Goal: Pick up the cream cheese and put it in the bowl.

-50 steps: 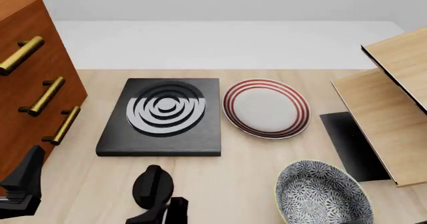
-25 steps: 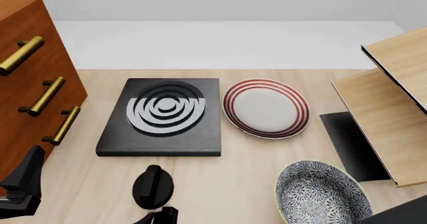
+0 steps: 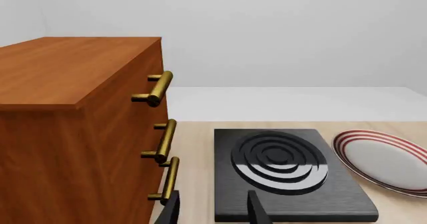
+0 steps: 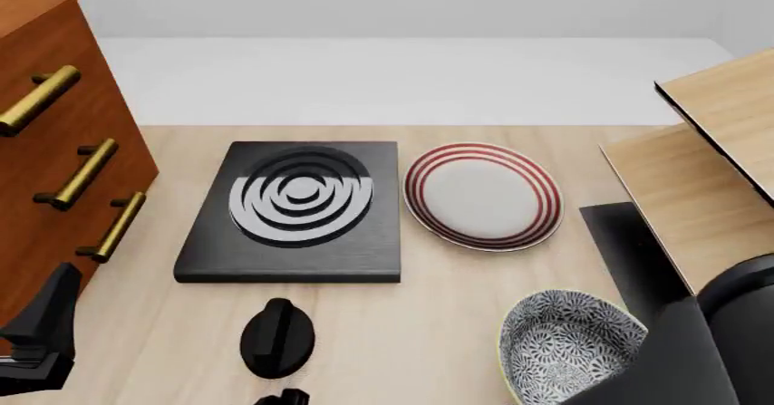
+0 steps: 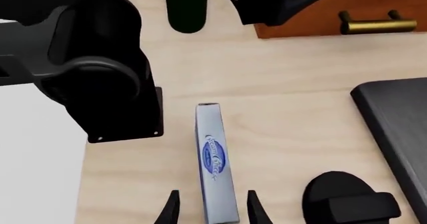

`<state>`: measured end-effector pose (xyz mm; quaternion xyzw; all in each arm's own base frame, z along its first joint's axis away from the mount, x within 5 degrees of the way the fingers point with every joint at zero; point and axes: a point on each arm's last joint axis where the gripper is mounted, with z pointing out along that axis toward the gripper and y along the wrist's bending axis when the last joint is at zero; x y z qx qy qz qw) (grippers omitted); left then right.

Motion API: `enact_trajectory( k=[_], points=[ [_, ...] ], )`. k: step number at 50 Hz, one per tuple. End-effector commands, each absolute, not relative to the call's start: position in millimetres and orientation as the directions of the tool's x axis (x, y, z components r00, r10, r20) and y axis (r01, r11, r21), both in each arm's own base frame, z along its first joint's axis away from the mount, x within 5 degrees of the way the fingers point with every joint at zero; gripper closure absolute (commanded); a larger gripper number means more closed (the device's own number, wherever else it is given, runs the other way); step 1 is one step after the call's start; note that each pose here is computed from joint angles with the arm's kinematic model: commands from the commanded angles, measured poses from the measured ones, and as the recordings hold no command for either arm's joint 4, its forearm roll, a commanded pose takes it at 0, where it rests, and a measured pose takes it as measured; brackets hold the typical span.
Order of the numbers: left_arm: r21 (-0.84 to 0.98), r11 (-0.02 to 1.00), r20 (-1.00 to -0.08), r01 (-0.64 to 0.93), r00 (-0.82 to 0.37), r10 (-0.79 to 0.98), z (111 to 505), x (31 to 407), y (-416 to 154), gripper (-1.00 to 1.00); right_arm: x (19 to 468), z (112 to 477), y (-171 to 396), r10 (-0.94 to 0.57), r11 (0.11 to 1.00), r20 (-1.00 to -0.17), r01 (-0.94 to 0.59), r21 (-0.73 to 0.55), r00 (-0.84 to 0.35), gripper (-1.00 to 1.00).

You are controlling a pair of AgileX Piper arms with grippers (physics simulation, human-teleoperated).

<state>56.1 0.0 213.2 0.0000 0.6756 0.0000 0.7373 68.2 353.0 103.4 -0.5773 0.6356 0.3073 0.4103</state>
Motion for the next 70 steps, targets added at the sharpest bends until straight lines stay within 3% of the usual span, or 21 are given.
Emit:
enact_trajectory(
  k=[1,11,12,32,47,70],
  points=[
    [0.0,1.0,-0.996,0.0,0.087,0.0,213.2,56.1,0.0,-1.0,70.8,93.3,357.6,-0.49,0.156,-0.872,-0.985,-0.07,-0.016,-1.0],
    [0.0,1.0,-0.996,0.0,0.087,0.0,213.2,56.1,0.0,-1.0,69.2,94.1,354.7,-0.486,0.152,-0.874,-0.986,-0.071,-0.012,-1.0],
    [0.0,1.0,-0.996,0.0,0.087,0.0,213.2,56.1,0.0,-1.0,69.9,94.8,354.2,-0.486,0.153,-0.874,-0.985,-0.074,-0.01,1.0],
    [0.0,1.0,-0.996,0.0,0.087,0.0,213.2,56.1,0.0,-1.0,70.1,112.7,350.9,-0.48,0.136,-0.877,-0.984,-0.112,0.033,1.0],
    [0.0,1.0,-0.996,0.0,0.087,0.0,213.2,56.1,0.0,-1.0,71.5,165.6,325.4,-0.436,0.139,-0.896,-0.977,-0.164,0.088,1.0],
    [0.0,1.0,-0.996,0.0,0.087,0.0,213.2,56.1,0.0,-1.0,71.6,188.0,282.3,-0.429,0.169,-0.899,-0.971,-0.171,0.084,1.0]
  ],
)
